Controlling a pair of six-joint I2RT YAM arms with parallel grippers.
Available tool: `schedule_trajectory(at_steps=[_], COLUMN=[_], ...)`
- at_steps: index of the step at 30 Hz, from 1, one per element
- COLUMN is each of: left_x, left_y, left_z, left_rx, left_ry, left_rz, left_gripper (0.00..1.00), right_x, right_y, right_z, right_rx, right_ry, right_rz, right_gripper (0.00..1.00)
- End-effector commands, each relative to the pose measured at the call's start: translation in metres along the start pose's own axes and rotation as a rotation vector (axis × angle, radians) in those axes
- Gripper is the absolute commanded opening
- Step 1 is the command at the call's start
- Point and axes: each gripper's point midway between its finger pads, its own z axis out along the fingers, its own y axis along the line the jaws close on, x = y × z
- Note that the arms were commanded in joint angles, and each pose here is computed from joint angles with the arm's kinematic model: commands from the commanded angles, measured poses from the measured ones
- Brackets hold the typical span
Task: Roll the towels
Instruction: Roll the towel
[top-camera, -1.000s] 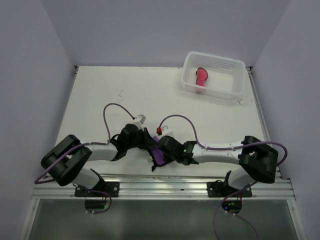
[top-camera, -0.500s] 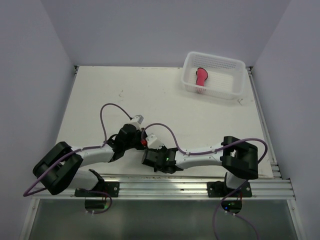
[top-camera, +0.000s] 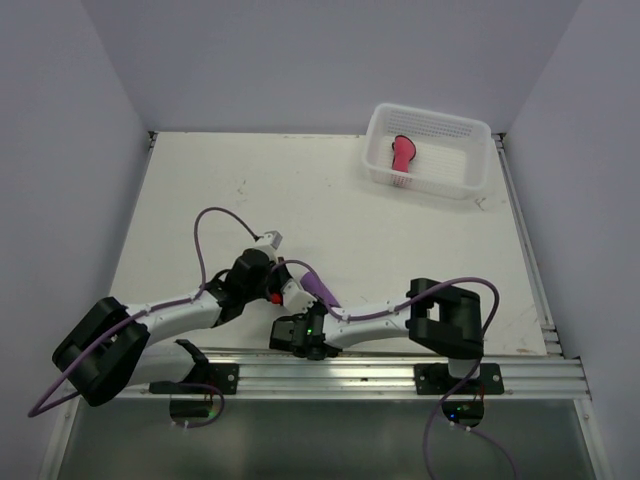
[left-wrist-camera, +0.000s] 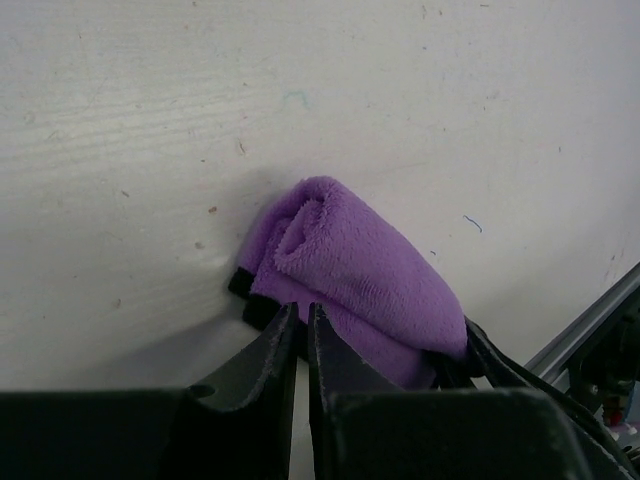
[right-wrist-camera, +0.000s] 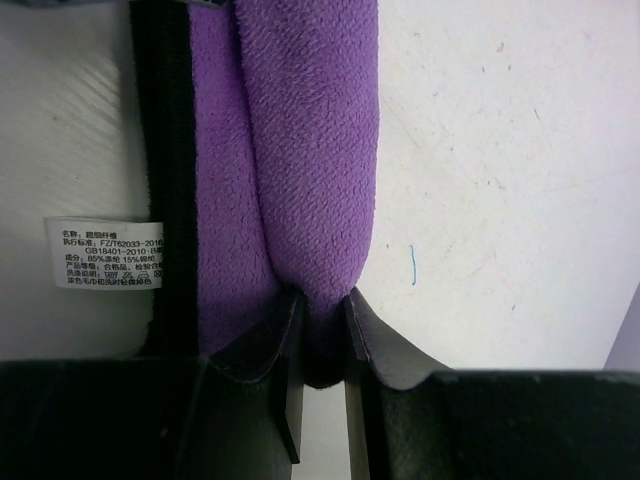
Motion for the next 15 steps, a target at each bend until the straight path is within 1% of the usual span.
schedule_trajectory(at_steps=[1,7,15], left_x=[-0.028,-0.036,-0.052], left_y=[-0.024,-0.048,-0.062], left_z=[-0.002,-0.003,-0.008], left_rx=[0.074,0.172,0.207], left_ry=[-0.081,-0.085,-0.129], left_rz=[-0.002,-0.022,-0.029], left_gripper=[0.13,0.13,0.13], right_x=[0.010,0.011,0.014], right_y=[-0.002,0.006,0.014], right_z=[-0.001,-0.002,-0.001], right_rx=[0.051,0.057,0.031], right_ry=[0.028,0.028,0.031], right_rz=[-0.086,-0.118,-0.112], right_gripper=[0.00,0.00,0.00])
